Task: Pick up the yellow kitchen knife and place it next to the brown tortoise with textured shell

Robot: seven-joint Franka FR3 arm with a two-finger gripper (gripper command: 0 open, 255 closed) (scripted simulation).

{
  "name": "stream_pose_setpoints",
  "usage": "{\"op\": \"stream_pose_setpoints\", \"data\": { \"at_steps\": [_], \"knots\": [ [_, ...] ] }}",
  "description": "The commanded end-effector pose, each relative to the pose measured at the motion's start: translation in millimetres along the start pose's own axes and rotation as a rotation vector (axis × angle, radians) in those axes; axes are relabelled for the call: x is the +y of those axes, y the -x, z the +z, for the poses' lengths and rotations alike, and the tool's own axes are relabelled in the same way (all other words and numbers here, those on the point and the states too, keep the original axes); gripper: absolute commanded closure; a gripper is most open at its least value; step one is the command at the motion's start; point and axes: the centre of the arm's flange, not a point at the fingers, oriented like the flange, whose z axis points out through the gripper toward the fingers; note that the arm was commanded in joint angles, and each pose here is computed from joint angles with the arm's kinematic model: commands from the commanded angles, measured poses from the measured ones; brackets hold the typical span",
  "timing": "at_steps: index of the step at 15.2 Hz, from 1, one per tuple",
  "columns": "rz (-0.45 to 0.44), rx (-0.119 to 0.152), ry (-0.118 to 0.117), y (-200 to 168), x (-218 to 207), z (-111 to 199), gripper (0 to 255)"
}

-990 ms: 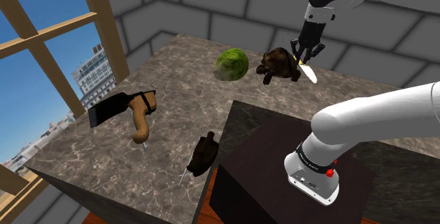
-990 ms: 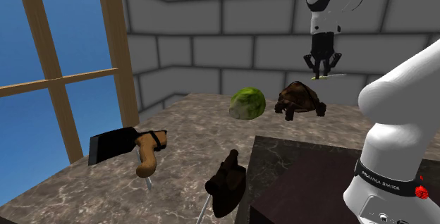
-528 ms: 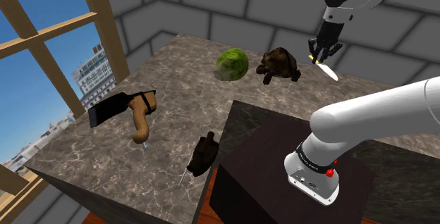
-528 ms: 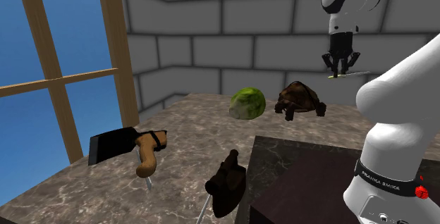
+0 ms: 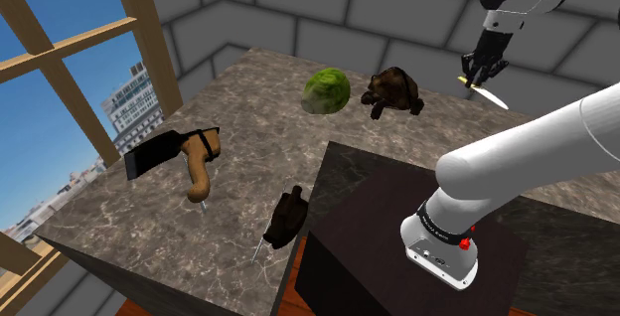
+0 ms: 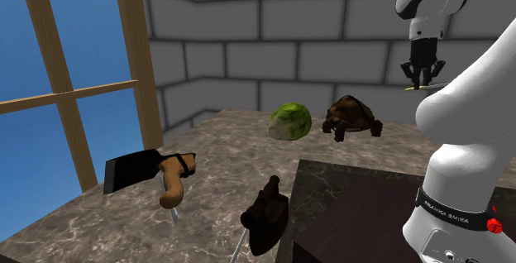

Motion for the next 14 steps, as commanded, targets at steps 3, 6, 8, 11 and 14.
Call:
{"op": "stream_pose_setpoints", "data": {
  "at_steps": [3,6,8,11,14],
  "knots": [
    [-0.001,0.000,0.001,-22.3,48.3,-0.7,255],
    [-0.001,0.000,0.001,-41.5,89.1,-1.5,255],
    [-0.001,0.000,0.001,-43.3,88.4,8.9,255],
    [-0.001,0.000,0.001,-46.0,87.4,24.5,255],
    [-0.001,0.000,0.001,-48.7,86.4,40.1,255]
  ]
}}
